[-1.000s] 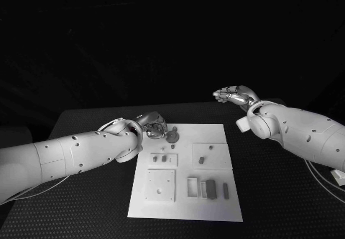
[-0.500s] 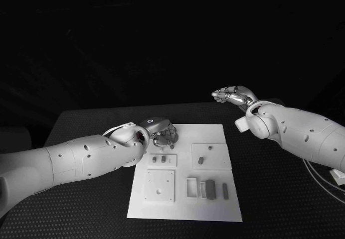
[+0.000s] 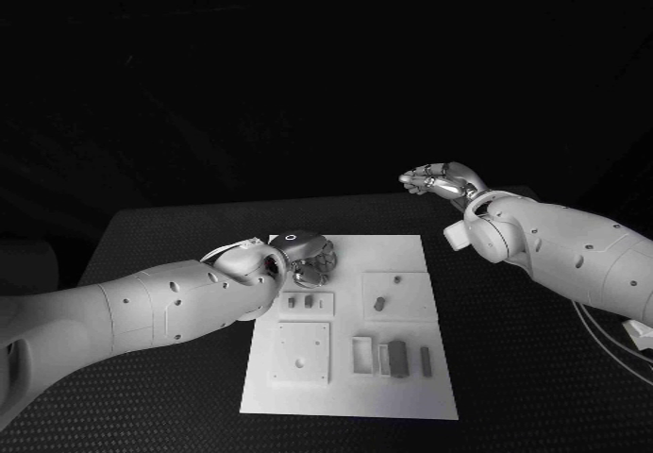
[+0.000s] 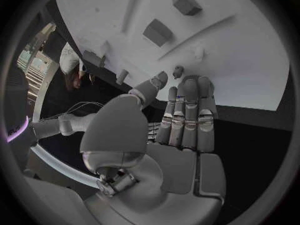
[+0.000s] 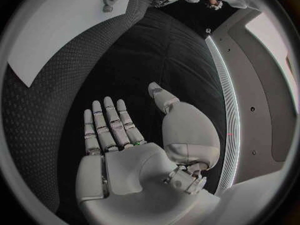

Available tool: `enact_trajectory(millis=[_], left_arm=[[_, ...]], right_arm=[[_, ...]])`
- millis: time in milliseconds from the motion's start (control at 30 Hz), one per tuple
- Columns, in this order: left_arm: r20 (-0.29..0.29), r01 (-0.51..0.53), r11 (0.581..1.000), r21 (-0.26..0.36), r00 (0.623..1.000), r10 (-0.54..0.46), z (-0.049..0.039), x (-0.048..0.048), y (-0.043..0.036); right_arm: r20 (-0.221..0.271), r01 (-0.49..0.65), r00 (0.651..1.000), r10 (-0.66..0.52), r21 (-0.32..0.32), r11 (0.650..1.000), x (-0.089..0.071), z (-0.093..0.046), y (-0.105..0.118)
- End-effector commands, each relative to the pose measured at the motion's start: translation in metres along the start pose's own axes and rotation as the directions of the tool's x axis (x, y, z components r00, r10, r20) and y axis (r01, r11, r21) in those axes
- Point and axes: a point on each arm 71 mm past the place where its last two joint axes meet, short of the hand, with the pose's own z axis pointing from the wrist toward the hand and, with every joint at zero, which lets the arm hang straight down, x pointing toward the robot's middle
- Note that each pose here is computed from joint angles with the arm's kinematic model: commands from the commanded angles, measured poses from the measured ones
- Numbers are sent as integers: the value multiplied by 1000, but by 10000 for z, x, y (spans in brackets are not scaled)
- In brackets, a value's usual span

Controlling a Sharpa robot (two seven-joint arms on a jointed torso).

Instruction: Assemble the parts on the task board

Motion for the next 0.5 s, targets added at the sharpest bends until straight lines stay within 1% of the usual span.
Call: enact_trajectory(millis=[33,167,367,500], left_arm=[[-37,-25,1000,0,999,25,9,29,-10],[-38,-31,999,-7,999,31,15,33,9],[-39,-31,999,-11,999,31,24,77,11],[-44,-37,999,-20,998,36,27,84,31]], right_arm=[[-13,4,1000,-4,-13,1000,14,-2,12],[-13,4,1000,-4,-14,1000,15,-3,14],[-14,3,1000,-3,-14,1000,18,-4,16],[-17,2,1000,-2,-15,1000,27,-4,20]])
